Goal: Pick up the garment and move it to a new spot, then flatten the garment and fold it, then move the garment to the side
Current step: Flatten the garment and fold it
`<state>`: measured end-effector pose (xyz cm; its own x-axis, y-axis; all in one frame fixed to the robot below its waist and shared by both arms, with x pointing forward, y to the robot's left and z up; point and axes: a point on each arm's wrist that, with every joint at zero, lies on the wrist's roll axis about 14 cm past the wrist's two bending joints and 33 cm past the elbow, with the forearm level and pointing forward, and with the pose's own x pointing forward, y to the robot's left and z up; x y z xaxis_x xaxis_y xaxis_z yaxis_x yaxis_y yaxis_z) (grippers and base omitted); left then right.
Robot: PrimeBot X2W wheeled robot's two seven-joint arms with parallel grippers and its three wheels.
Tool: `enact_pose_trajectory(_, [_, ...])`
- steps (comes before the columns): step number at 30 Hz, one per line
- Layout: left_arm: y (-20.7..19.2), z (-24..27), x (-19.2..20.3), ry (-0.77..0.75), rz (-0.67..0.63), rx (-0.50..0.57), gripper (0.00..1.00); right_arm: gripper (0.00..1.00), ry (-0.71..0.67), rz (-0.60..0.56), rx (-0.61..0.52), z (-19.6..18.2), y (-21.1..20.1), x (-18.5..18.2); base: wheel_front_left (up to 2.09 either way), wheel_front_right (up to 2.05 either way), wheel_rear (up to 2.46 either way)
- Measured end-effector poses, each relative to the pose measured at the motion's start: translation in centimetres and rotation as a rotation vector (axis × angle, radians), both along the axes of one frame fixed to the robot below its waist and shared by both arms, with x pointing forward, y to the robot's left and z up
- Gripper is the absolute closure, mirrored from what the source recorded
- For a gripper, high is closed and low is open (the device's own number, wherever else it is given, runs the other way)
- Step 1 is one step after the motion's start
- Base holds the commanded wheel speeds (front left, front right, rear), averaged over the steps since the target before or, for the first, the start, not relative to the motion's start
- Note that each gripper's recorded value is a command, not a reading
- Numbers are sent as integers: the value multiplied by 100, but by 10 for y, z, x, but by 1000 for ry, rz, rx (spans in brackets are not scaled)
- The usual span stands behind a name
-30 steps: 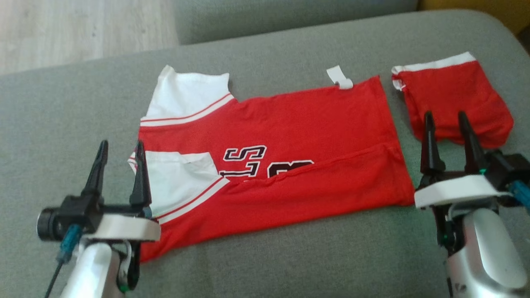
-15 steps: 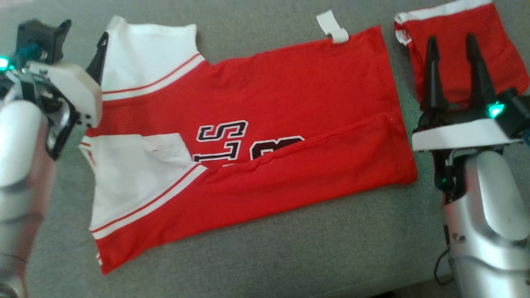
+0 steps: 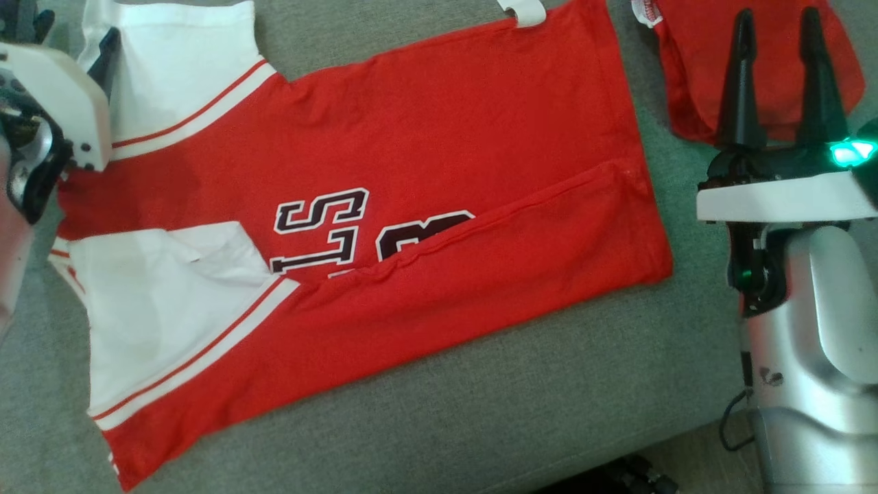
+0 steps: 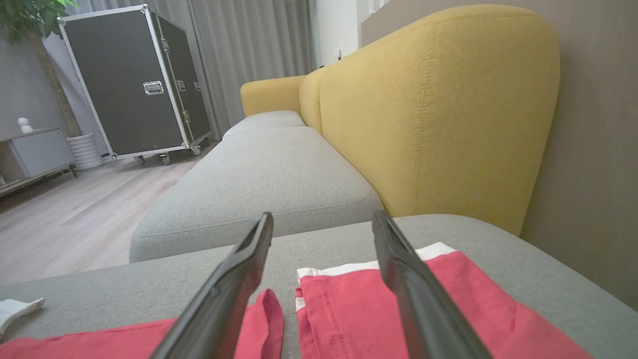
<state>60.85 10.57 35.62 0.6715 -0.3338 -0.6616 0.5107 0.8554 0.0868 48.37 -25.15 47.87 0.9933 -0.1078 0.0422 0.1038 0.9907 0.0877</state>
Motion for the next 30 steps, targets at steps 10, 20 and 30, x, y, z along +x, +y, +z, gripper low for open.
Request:
enact_pose_trajectory(10, [-11, -4, -8, 62, -5, -38, 100, 0, -1, -12, -15, 2, -5, -2, 0, 0, 0])
enact_pose_trajectory(20, [-10, 47, -18, -156, 22, -184, 100, 0, 55, 95, -106, 0, 28, 7, 0, 0, 0])
enact_pose_trajectory(30, [7, 92, -71, -340, -3, -258, 100, 0, 302, 244, -216, -31, 53, 32, 0, 0, 0])
